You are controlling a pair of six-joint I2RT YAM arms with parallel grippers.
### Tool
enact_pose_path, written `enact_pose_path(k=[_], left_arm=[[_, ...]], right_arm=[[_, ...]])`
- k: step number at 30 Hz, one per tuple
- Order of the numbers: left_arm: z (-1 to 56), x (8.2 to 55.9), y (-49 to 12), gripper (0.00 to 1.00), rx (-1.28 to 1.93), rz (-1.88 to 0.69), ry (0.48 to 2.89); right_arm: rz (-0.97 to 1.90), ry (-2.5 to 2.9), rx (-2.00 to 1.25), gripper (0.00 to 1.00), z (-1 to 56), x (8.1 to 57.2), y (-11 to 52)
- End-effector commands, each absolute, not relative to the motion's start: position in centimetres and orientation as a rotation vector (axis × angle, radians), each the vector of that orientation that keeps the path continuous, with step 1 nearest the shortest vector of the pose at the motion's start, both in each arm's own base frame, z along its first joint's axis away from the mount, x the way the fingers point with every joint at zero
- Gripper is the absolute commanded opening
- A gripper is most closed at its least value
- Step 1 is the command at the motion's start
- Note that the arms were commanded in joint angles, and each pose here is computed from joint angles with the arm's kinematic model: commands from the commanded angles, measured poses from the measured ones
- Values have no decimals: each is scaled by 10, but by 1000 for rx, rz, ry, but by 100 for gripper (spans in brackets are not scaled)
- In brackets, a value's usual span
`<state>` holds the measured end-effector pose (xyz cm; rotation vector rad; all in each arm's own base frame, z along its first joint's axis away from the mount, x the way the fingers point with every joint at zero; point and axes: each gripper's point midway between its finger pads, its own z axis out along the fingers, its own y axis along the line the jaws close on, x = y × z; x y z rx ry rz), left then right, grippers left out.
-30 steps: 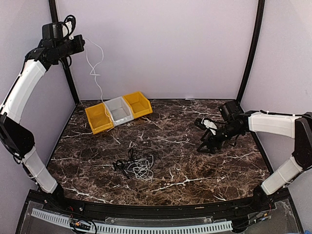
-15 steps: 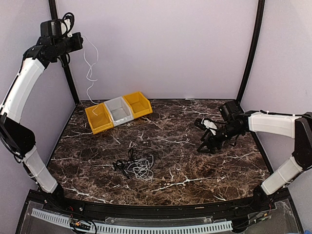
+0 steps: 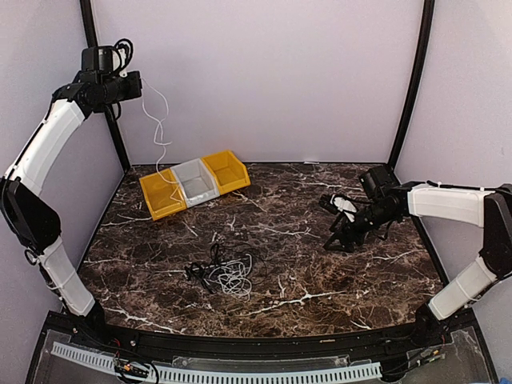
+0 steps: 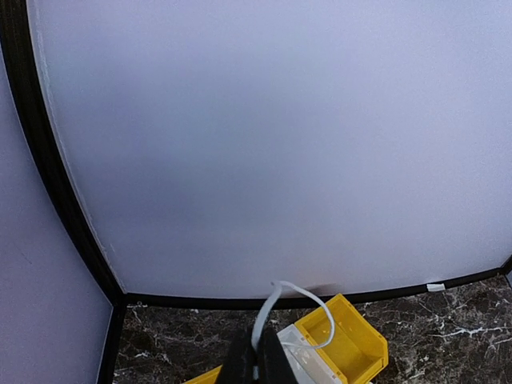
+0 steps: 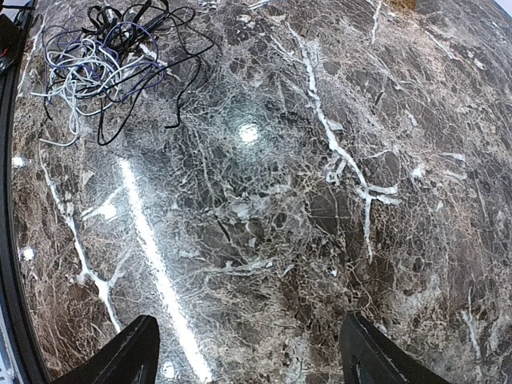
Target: Untangle the cables
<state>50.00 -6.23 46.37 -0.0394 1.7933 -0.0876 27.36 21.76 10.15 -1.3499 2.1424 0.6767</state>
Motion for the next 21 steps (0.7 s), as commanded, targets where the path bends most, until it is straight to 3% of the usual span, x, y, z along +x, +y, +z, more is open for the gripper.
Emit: enact_pose_path(k=[1,12,21], left_arm=[[454,503,-49,0,-57,-42,1796],[397,512,-34,0,-79,-17,1893],[282,489,-45,0,-64,-92,2085]], right_arm=[[666,2133,-1360,79,101,277,218],[664,2145,-1367,79,97,277,218],[662,2161,-1376,79,91,278,218]])
